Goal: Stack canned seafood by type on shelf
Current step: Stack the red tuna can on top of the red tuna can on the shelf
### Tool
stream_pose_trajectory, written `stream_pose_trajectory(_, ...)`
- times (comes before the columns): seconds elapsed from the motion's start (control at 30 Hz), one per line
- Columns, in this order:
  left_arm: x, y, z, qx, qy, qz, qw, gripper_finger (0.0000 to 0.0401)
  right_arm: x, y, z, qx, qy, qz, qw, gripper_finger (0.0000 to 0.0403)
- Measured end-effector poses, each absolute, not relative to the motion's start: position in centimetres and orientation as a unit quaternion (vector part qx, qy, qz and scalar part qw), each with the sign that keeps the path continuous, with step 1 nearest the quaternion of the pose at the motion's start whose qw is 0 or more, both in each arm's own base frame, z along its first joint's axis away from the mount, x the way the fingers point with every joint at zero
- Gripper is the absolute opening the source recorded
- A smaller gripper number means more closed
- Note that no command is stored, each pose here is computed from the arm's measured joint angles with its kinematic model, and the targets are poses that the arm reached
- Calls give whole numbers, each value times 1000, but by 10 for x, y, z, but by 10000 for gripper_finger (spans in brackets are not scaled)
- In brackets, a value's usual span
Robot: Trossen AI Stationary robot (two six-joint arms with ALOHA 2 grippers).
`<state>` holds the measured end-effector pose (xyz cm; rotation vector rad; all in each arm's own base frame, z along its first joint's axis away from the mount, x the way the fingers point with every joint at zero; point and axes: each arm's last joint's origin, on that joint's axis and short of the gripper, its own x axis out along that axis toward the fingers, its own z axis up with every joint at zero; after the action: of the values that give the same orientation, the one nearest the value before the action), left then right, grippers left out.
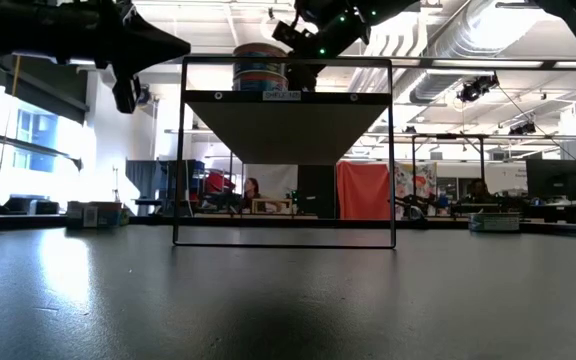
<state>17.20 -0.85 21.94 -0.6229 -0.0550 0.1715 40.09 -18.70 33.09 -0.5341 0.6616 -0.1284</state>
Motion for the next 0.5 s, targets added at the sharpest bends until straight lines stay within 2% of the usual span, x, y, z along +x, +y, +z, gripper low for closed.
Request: stream_pose_trajectory(0.5,172,-8,216,-303,-11,89,949,0,390,-186,341,-232,317,-47,918,231)
